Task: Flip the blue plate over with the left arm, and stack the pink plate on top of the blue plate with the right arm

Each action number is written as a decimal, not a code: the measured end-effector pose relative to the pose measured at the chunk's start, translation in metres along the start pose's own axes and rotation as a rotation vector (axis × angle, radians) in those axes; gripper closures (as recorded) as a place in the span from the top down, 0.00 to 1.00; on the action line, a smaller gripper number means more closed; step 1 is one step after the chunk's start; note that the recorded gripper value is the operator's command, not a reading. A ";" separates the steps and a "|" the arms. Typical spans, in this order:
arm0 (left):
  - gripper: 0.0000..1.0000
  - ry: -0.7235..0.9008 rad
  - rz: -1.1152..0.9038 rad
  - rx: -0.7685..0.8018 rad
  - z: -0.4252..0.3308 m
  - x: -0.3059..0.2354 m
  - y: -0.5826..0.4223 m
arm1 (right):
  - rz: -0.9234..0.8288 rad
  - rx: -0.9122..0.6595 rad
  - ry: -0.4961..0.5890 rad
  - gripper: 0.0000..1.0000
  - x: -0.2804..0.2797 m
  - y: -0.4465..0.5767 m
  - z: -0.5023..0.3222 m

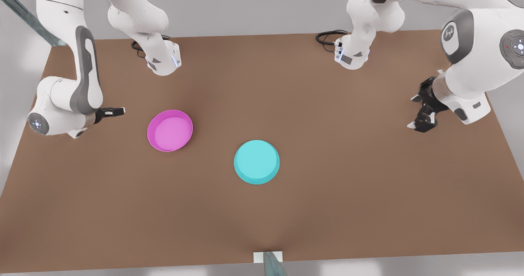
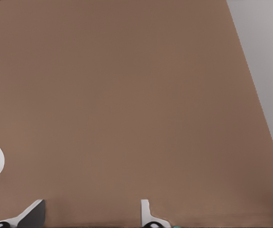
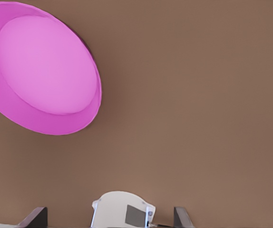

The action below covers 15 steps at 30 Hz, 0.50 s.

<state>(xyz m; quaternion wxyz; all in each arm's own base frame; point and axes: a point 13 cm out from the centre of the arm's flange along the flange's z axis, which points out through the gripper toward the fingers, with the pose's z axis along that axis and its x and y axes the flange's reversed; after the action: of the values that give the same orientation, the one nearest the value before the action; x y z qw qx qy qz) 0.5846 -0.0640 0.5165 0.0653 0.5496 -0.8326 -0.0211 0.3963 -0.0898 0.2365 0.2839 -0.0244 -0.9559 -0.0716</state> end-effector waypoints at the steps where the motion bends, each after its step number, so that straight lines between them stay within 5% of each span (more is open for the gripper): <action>1: 1.00 0.022 0.087 -0.039 0.011 -0.013 0.012 | 0.008 -0.007 -0.015 1.00 -0.001 -0.007 0.023; 9: 1.00 0.048 0.449 -0.033 0.018 0.041 0.015 | 0.070 -0.043 -0.300 1.00 -0.076 -0.027 0.091; 15: 1.00 0.094 0.609 -0.062 0.049 0.011 0.028 | 0.154 -0.221 -0.302 1.00 -0.084 -0.002 0.118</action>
<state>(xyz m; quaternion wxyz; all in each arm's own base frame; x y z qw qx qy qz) 0.5484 -0.0645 0.4719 0.1238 0.2731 -0.9540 -0.0005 0.4026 -0.0743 0.0932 0.1375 -0.1387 -0.9693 -0.1495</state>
